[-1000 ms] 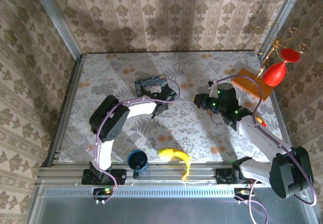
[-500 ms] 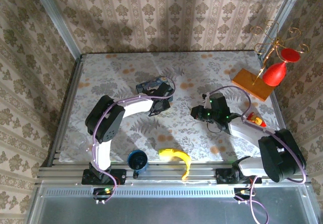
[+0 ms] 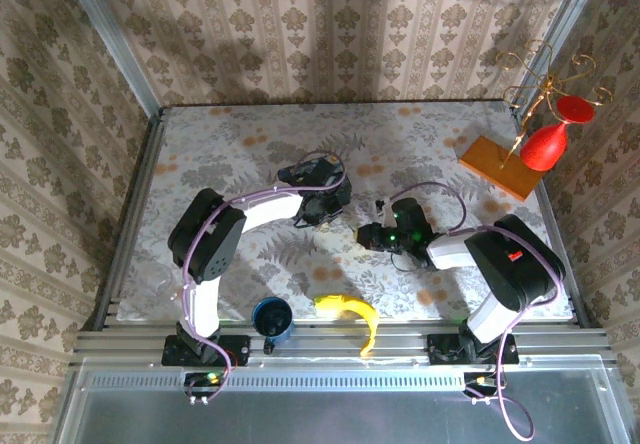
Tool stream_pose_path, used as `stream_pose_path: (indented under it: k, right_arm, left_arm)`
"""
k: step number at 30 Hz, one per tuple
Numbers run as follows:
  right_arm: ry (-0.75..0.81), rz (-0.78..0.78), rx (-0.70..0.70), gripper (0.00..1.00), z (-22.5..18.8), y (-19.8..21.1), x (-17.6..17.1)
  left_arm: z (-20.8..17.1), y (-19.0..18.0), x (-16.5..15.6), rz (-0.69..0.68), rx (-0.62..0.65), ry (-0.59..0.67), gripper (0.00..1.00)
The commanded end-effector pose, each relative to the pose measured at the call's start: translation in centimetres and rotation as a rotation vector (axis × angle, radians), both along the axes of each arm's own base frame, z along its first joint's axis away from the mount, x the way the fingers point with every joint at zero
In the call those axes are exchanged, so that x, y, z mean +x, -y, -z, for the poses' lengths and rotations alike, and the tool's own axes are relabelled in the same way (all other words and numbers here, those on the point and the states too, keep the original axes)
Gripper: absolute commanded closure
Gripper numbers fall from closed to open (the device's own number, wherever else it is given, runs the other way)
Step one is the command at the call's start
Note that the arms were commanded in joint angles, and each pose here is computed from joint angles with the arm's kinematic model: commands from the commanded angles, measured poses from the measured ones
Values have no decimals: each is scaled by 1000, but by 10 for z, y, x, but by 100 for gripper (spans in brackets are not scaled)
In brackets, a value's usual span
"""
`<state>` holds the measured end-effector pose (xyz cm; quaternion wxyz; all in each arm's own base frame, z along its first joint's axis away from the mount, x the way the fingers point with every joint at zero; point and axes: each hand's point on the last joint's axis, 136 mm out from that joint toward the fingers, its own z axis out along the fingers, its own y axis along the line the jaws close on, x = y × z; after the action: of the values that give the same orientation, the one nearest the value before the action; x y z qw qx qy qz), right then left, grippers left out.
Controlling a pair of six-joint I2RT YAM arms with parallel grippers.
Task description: Unlock the padlock with the key
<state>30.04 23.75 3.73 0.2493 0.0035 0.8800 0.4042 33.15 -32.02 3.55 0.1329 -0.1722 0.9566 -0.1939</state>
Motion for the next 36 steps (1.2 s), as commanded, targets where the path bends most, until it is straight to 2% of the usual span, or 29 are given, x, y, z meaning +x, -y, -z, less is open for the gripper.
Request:
stream_pose_path:
  k: [1, 36]
  right_arm:
    - [62, -33, 39, 100, -8, -14, 5]
    - [108, 35, 86, 100, 11, -27, 29]
  left_arm:
    - [-9, 3, -3, -19, -67, -28, 91]
    - [-5, 6, -6, -10, -93, -40, 91]
